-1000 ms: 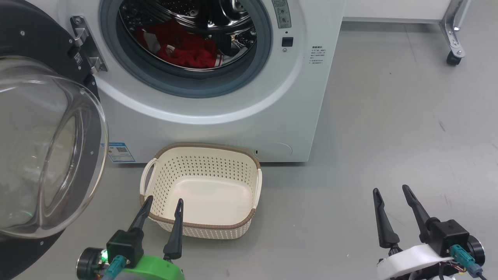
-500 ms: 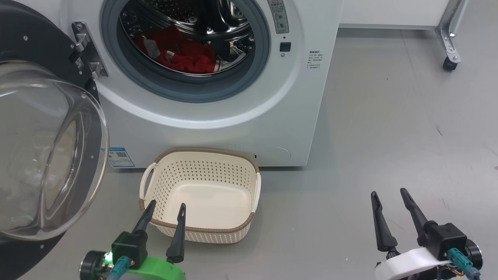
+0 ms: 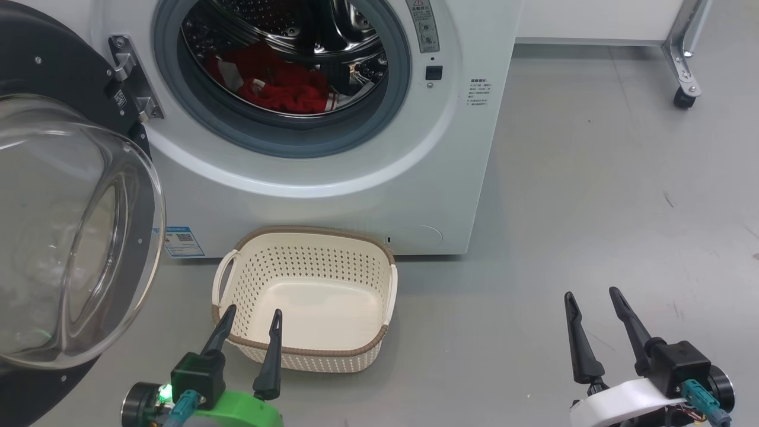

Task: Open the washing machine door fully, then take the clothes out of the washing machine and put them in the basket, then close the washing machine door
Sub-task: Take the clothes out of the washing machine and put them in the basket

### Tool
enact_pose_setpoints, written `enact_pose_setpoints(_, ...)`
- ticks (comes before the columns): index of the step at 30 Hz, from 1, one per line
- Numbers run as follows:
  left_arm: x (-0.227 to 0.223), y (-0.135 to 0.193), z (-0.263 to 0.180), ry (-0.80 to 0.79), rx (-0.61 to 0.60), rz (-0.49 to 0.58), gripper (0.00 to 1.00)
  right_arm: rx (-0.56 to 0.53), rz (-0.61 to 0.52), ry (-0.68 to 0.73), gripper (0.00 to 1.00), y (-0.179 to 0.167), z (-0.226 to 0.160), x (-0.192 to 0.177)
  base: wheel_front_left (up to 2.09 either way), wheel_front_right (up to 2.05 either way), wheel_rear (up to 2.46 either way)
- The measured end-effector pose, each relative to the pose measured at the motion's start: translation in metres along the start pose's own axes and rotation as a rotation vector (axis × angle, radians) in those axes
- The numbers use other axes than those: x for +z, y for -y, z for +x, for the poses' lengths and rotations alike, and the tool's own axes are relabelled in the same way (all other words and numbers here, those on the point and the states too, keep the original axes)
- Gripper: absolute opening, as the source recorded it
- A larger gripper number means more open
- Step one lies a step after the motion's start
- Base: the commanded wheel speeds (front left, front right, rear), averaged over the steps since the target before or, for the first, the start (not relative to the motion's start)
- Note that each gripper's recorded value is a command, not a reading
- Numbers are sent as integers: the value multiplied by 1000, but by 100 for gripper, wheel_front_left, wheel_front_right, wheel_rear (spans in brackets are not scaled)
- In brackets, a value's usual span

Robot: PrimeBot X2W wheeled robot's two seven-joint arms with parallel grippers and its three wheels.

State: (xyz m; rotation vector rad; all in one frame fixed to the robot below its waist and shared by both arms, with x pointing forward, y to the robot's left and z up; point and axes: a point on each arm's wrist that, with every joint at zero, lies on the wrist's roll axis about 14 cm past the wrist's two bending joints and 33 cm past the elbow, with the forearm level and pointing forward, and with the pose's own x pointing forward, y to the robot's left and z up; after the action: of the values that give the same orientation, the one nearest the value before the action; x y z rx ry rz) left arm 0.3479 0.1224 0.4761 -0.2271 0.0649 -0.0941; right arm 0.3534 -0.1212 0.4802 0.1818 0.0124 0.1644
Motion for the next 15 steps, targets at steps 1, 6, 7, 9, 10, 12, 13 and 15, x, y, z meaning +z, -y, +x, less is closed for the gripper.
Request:
enact_pose_setpoints(1, 0, 0, 0, 0, 0, 0, 100, -1, 1, 0, 100, 0, 0, 0, 29, -48, 19)
enact_pose_setpoints(6, 0, 1, 0, 1, -4, 0, 100, -1, 7, 1, 100, 0, 0, 0, 47, -54, 7)
enact_pose_setpoints(7, 0, 1, 0, 1, -4, 0, 100, 0, 7, 2, 100, 0, 0, 0, 61, -63, 2)
enact_pose_setpoints(9, 0, 2, 1, 1, -5, 0, 100, 0, 8, 4, 100, -1, 0, 1, 69, -69, 0)
enact_pose_setpoints(10, 1, 2, 1, 3, -6, 0, 100, -2, 8, 4, 100, -1, 0, 1, 75, -75, 0)
enact_pose_setpoints(12, 1, 2, 1, 4, -5, 0, 100, -5, 7, 4, 100, 0, 0, 1, 81, -81, 0)
enact_pose_setpoints(13, 1, 2, 1, 4, -5, 0, 100, -5, 7, 4, 100, 0, 0, 1, 87, -87, 0)
enact_pose_setpoints(15, 1, 2, 1, 5, -5, 0, 100, -4, 7, 4, 100, -1, 0, 1, 93, -93, 0)
